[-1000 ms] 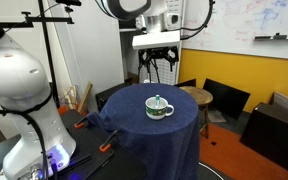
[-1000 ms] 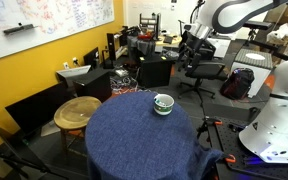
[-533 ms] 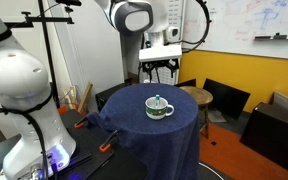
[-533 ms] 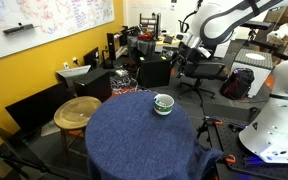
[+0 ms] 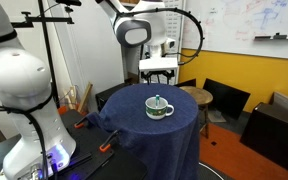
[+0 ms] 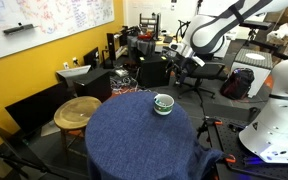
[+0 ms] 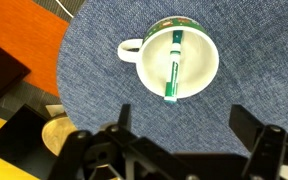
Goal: Put the marker in the mug on the table
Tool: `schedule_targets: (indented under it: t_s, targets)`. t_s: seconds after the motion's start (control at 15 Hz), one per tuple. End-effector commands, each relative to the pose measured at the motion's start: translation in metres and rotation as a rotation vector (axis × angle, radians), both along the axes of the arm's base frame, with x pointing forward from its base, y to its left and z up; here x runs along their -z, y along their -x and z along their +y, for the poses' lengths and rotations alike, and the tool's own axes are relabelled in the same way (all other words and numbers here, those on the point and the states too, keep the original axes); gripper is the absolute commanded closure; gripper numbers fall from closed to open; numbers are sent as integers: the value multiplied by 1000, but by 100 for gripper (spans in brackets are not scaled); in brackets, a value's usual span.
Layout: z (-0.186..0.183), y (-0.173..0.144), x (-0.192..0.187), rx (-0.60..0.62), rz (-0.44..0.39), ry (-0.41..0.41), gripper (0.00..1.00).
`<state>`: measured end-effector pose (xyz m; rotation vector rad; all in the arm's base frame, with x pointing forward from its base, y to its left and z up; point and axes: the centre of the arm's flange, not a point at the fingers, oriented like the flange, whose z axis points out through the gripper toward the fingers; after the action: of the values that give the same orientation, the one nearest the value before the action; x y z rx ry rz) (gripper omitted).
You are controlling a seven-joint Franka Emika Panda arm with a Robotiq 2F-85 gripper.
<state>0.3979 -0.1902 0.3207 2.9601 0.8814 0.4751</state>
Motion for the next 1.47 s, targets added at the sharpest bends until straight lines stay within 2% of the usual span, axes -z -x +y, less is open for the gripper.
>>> schedule_targets:
  t_s: [0.0,0.73,1.0,1.4]
  targets:
    - [0,-17,26,-2,-4,-2,0]
    - [-7,-35,72,41,36,-43,0]
    - [-7,-41,85,42,62,-50,6]
    - [-4,-52,102,40,100,-51,9]
